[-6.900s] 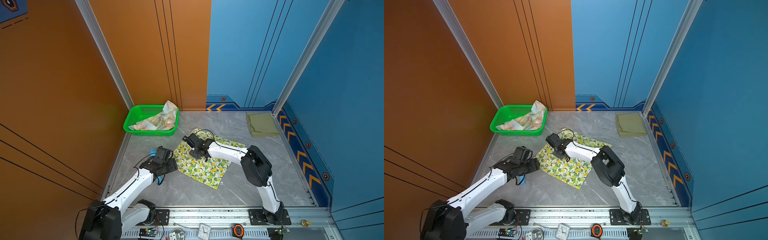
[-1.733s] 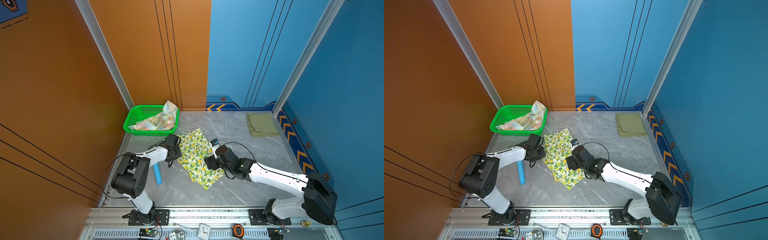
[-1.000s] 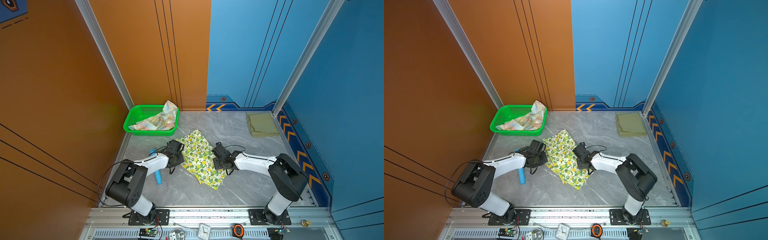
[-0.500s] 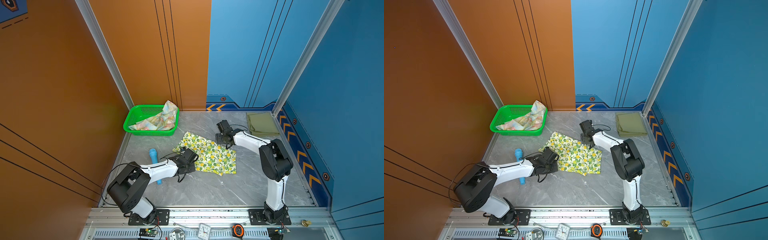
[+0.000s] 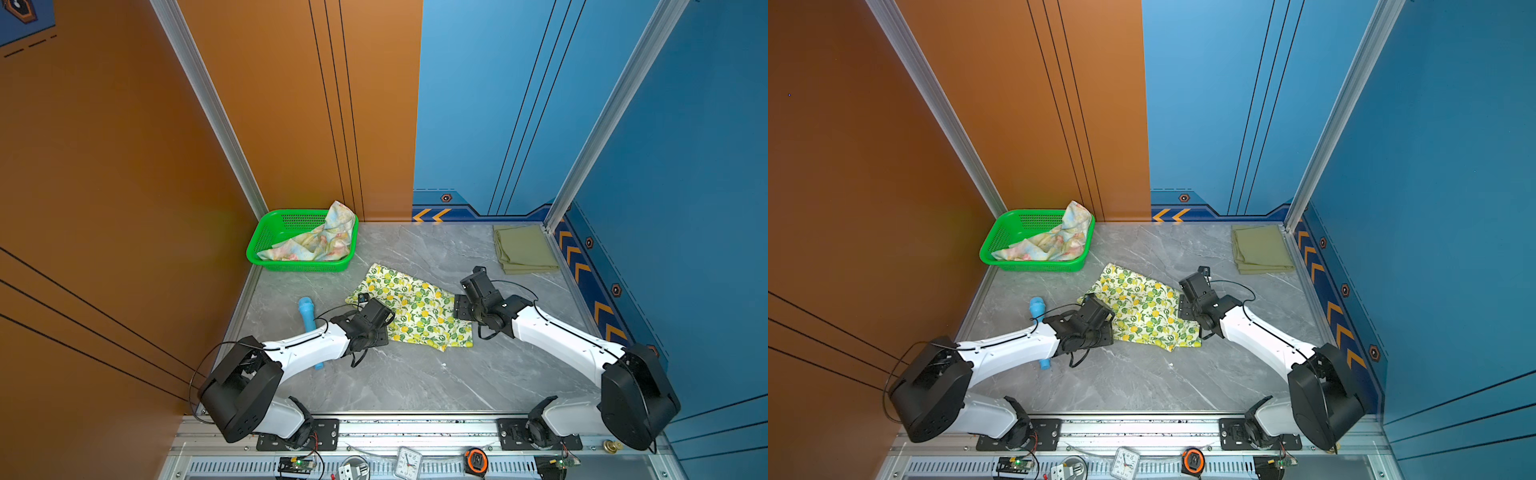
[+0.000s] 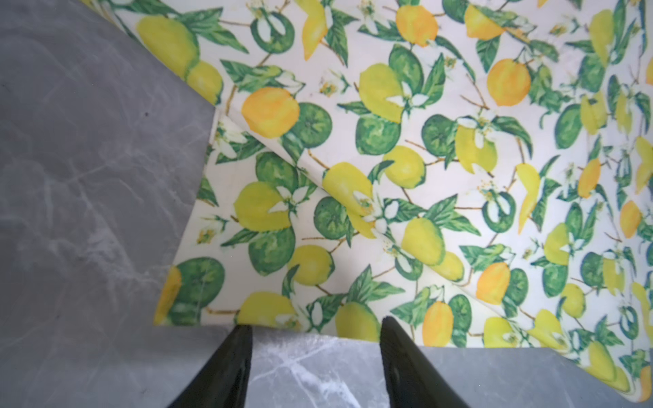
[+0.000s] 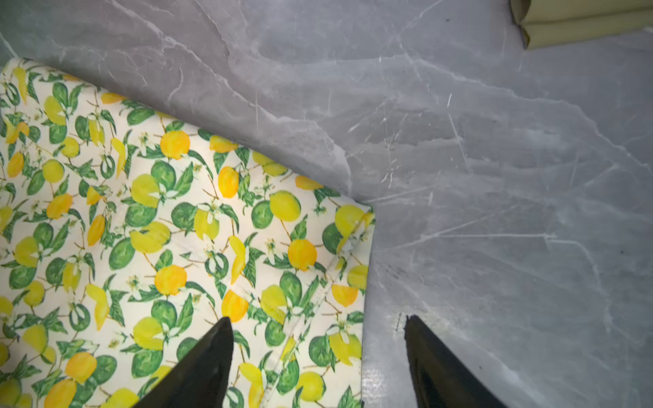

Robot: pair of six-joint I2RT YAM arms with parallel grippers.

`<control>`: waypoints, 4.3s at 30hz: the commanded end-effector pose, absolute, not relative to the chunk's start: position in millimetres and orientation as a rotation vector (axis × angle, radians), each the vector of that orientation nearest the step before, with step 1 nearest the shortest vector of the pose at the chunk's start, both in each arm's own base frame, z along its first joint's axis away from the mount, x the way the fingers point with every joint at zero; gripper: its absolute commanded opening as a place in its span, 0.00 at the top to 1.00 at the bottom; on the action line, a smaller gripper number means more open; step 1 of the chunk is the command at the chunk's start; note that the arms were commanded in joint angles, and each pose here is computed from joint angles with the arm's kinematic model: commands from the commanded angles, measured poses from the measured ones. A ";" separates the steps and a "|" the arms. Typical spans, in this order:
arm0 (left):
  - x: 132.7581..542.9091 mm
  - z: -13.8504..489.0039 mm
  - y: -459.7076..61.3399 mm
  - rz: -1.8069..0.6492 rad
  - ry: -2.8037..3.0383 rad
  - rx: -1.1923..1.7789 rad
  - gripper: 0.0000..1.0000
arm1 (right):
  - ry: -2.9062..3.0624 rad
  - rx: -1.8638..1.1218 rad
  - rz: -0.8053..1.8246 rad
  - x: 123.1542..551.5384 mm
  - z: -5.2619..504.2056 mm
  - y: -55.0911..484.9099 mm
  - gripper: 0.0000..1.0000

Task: Fold and stack skirts
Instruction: Rotate the skirt at the center of the table, then smooth out the skirt at the center of the table.

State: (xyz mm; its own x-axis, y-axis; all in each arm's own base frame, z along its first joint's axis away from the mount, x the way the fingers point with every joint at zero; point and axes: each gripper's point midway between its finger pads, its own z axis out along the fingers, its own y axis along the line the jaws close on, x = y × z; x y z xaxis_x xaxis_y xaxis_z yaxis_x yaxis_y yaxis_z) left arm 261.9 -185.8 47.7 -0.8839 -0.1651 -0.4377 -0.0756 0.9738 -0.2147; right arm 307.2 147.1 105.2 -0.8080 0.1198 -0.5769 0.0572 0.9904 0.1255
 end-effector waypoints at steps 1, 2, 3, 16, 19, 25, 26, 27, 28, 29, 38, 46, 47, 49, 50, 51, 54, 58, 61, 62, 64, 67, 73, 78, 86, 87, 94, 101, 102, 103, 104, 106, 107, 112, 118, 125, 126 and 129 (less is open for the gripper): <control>267.1 59.3 -179.7 -0.202 2.635 -0.131 0.41 | 2.550 0.190 0.202 281.5 101.2 150.3 0.24; 269.9 61.6 -180.5 -0.202 2.628 -0.128 0.41 | 2.559 0.200 0.222 275.4 99.9 152.3 0.25; 272.1 62.5 -181.7 -0.204 2.624 -0.124 0.41 | 2.568 0.205 0.239 270.2 98.5 154.4 0.26; 287.0 34.1 -188.4 -0.194 2.684 -0.100 0.43 | 2.679 0.127 0.309 226.5 77.6 189.9 0.34; 282.7 23.2 -185.1 -0.203 2.696 -0.118 0.44 | 2.693 0.132 0.333 222.9 75.5 199.8 0.37; 277.2 16.2 -179.9 -0.206 2.696 -0.136 0.45 | 2.716 0.202 0.377 219.0 65.5 211.0 0.42; 276.5 15.7 -179.4 -0.208 2.695 -0.137 0.45 | 2.719 0.213 0.388 219.2 63.5 212.6 0.43; 275.5 14.6 -178.8 -0.210 2.695 -0.139 0.44 | 2.723 0.224 0.397 219.0 61.3 214.4 0.43; 274.3 13.3 -177.9 -0.210 2.697 -0.140 0.44 | 2.728 0.233 0.409 218.9 59.0 216.6 0.44; 273.8 13.1 -177.7 -0.212 2.696 -0.141 0.45 | 2.730 0.243 0.424 219.0 57.9 218.9 0.45; 272.7 8.3 -178.6 -0.244 2.684 -0.154 0.45 | 2.744 0.368 0.497 219.3 42.1 228.6 0.52; 271.9 7.4 -178.8 -0.255 2.681 -0.155 0.45 | 2.722 0.415 0.488 227.0 32.7 227.4 0.65; 272.3 7.5 -178.3 -0.254 2.680 -0.158 0.45 | 2.710 0.421 0.485 229.1 32.8 226.5 0.70; 271.5 6.5 -177.5 -0.254 2.683 -0.158 0.45 | 2.686 0.432 0.472 234.0 32.6 223.1 0.88; 271.2 6.1 -176.7 -0.253 2.684 -0.160 0.45 | 2.674 0.432 0.472 236.2 34.0 221.9 0.93; 271.3 5.6 -175.5 -0.253 2.686 -0.165 0.45 | 2.661 0.433 0.462 238.7 35.1 219.4 0.98; 271.1 5.8 -172.0 -0.255 2.684 -0.178 0.45 | 2.629 0.410 0.446 245.4 42.9 213.2 1.00; 270.8 5.9 -167.0 -0.252 2.685 -0.191 0.45 | 2.611 0.381 0.403 251.6 52.2 200.4 1.00; 271.0 5.4 -163.7 -0.249 2.686 -0.202 0.45 | 2.589 0.349 0.367 256.2 63.3 190.8 1.00; 270.0 4.2 -162.9 -0.248 2.690 -0.201 0.45 | 2.581 0.332 0.360 257.9 67.3 188.2 1.00; 269.7 2.9 -161.3 -0.250 2.694 -0.208 0.46 | 2.571 0.309 0.341 260.4 73.7 181.8 1.00; 269.1 0.7 -159.5 -0.248 2.700 -0.215 0.46 | 2.554 0.288 0.324 266.5 82.7 169.2 1.00; 269.5 0.2 -157.3 -0.249 2.704 -0.228 0.46 | 2.509 0.188 0.297 272.2 102.1 148.7 1.00; 269.9 0.0 -157.0 -0.248 2.709 -0.232 0.46 | 2.473 0.170 0.274 263.5 105.6 131.6 1.00; 272.5 6.2 -161.0 -0.269 2.705 -0.234 0.45 | 2.465 0.202 0.252 243.7 93.3 111.0 0.49; 273.5 9.3 -161.2 -0.273 2.700 -0.236 0.45 | 2.463 0.208 0.249 242.1 93.8 108.8 0.43; 277.0 37.6 -168.2 -0.290 2.652 -0.218 0.42 | 2.448 0.262 0.259 238.8 100.2 103.4 0.41; 284.7 72.9 -169.3 -0.288 2.573 -0.221 0.39 | 2.566 0.302 0.286 239.9 75.7 117.9 0.44; 286.3 76.9 -165.5 -0.266 2.565 -0.229 0.38 | 2.581 0.308 0.289 240.1 71.8 119.6 0.44; 287.7 79.1 -159.9 -0.233 2.562 -0.243 0.38 | 2.590 0.312 0.296 240.1 68.7 121.5 0.44; 289.3 80.0 -154.4 -0.208 2.564 -0.257 0.37 | 2.596 0.315 0.309 240.8 65.6 124.1 0.44; 292.5 78.4 -145.8 -0.183 2.575 -0.285 0.37 | 2.600 0.326 0.325 241.7 60.5 126.8 0.45; 295.1 77.9 -141.8 -0.180 2.574 -0.304 0.37 | 2.603 0.331 0.328 242.0 58.1 127.5 0.45; 310.3 72.9 -135.4 -0.239 2.571 -0.382 0.38 | 2.606 0.331 0.333 242.6 54.4 129.3 0.47; 329.6 64.8 -139.2 -0.296 2.579 -0.431 0.40 | 2.600 0.340 0.328 244.2 54.5 126.8 0.51; 343.7 53.8 -151.3 -0.343 2.595 -0.450 0.44 | 2.606 0.352 0.331 245.7 51.7 125.2 0.55; 344.7 53.1 -152.4 -0.347 2.597 -0.450 0.45 | 2.605 0.354 0.336 246.3 52.0 125.7 0.56; 346.5 49.6 -155.0 -0.350 2.603 -0.446 0.48 | 2.606 0.355 0.336 247.0 51.1 125.8 0.57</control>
